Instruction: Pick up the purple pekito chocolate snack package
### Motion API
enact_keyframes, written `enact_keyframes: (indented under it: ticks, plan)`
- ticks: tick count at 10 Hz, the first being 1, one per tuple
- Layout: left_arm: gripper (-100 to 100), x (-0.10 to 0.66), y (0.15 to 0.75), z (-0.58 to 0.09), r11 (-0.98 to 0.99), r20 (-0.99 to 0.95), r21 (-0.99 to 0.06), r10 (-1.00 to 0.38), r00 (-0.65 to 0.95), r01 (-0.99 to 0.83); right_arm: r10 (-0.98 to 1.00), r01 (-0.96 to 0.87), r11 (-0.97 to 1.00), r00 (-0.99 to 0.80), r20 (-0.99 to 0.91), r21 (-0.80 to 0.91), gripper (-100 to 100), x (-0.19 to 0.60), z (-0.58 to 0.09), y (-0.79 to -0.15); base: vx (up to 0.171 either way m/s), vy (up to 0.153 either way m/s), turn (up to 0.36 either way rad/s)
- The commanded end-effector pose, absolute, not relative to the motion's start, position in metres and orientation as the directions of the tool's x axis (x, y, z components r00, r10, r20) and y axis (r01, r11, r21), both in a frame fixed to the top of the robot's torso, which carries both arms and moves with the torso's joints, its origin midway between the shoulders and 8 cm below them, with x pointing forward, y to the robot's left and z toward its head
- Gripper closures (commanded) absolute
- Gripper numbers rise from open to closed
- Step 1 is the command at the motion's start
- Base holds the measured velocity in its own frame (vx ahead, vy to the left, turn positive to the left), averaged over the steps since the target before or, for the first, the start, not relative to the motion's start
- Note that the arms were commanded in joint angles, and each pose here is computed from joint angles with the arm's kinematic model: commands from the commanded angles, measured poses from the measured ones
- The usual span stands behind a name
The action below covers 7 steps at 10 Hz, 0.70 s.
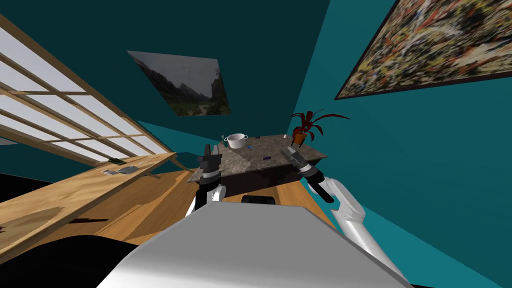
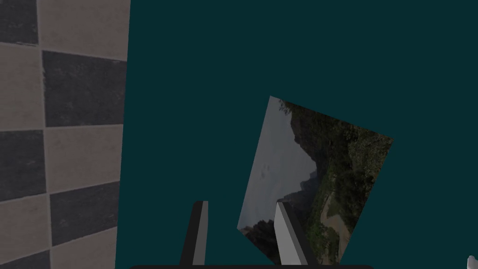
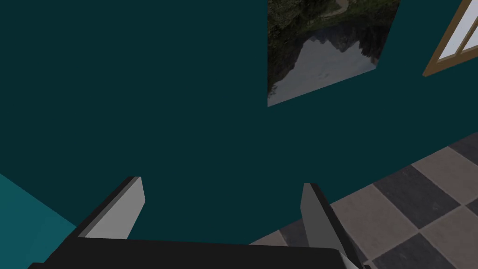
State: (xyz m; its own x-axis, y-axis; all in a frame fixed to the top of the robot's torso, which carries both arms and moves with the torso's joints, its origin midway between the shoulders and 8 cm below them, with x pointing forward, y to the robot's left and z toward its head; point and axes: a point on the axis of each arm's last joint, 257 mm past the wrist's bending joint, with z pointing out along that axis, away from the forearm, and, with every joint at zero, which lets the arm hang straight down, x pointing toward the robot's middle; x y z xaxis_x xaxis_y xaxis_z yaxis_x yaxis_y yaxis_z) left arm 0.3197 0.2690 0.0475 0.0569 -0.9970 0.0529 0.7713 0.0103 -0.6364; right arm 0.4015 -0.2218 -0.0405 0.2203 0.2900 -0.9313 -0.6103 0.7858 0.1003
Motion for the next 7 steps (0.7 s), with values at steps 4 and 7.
enact_keyframes:
  ticks: [4, 7]
  plan:
    - [0, 0.32, 0.269, 0.048, 0.01, 0.053, -0.636, -0.997, 0.057, 0.771, 0.097, -0.609, 0.793, 0.169, -0.981, -0.026, -100, 0.415, -0.082, -0.23, 0.013, -0.022, 0.183]
    - [0, 0.32, 0.269, 0.048, 0.01, 0.053, -0.636, -0.997, 0.057, 0.771, -0.003, -0.611, 0.786, 0.14, -0.99, -0.089, -100, 0.421, -0.103, -0.238, 0.006, -0.007, 0.114]
